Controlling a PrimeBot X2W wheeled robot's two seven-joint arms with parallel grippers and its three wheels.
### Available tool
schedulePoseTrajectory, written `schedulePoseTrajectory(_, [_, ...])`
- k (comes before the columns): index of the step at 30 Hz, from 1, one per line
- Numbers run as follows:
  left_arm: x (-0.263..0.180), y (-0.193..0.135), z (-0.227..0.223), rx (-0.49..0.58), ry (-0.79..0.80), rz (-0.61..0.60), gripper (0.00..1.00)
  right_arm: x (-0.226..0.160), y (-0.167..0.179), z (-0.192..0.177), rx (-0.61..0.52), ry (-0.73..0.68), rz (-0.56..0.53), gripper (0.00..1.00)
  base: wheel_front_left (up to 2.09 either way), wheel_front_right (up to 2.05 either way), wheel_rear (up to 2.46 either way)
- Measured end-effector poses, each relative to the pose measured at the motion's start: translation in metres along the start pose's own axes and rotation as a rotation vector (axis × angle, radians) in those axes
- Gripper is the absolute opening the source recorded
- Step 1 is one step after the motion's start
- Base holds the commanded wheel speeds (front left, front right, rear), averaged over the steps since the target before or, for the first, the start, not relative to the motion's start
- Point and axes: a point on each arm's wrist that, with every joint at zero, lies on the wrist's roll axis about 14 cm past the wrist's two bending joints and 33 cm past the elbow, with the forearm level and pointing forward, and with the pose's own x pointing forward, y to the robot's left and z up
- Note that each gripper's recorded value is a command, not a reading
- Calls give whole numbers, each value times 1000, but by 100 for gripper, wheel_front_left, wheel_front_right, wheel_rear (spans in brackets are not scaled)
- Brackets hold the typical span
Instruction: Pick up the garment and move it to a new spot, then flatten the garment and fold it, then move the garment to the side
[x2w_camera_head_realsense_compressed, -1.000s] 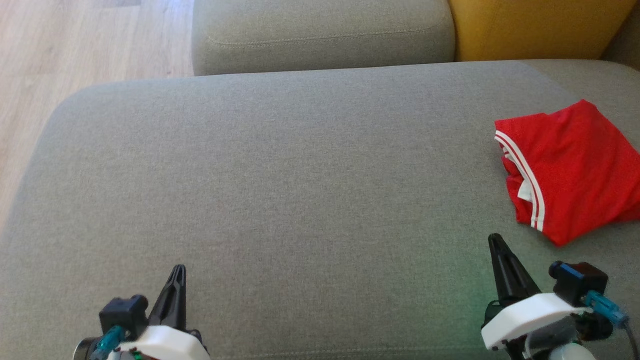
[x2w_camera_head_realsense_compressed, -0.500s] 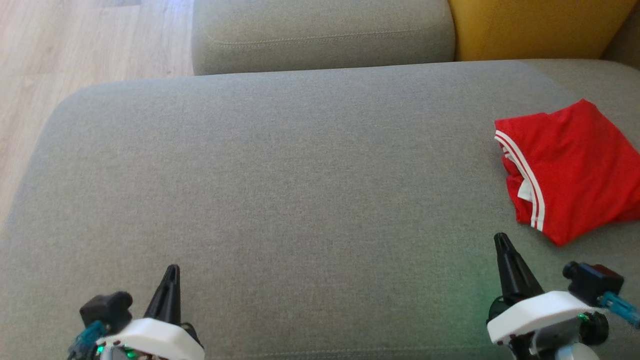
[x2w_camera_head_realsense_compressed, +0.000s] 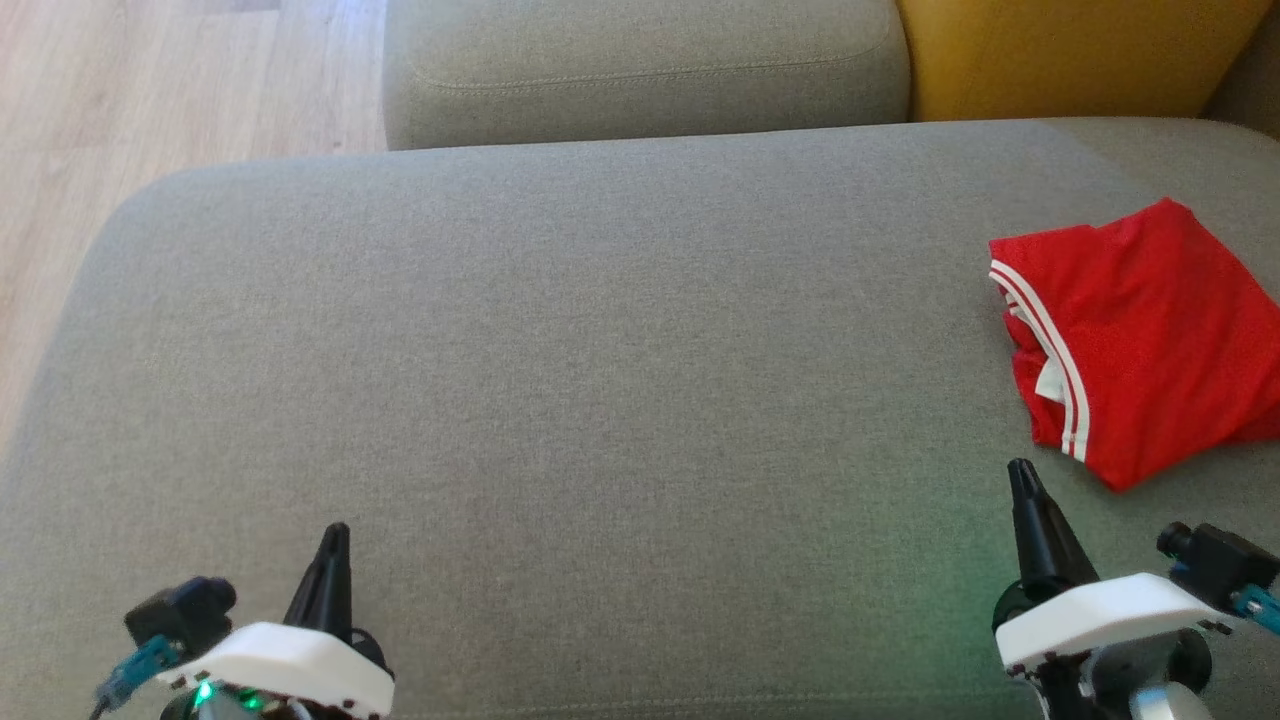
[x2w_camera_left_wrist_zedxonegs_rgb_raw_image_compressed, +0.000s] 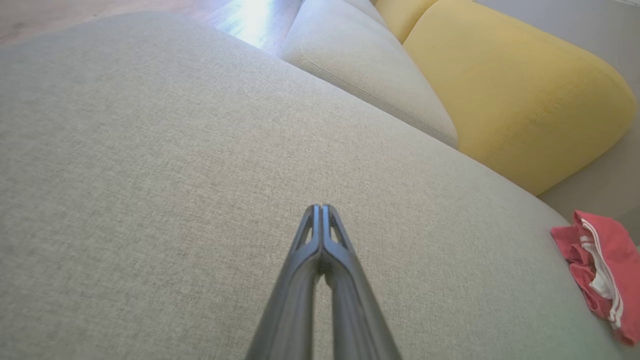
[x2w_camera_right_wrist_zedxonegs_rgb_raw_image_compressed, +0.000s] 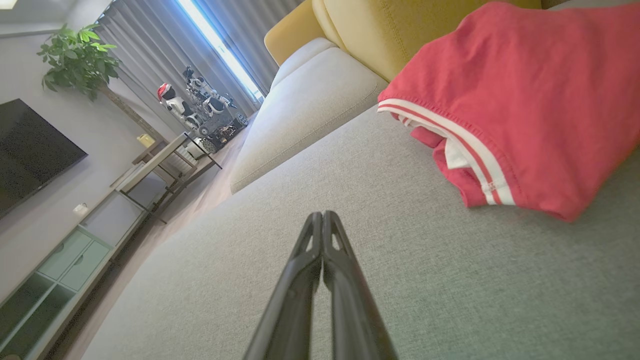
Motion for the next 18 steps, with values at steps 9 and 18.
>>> schedulePoseTrajectory(9, [6, 1, 5, -108, 3, 4, 0, 4, -1, 7, 103, -24, 0, 0, 0, 0, 0])
schedulePoseTrajectory(18, [7, 2, 5, -225, 15, 8, 0, 4, -5, 7, 205, -27, -8, 0, 0, 0, 0])
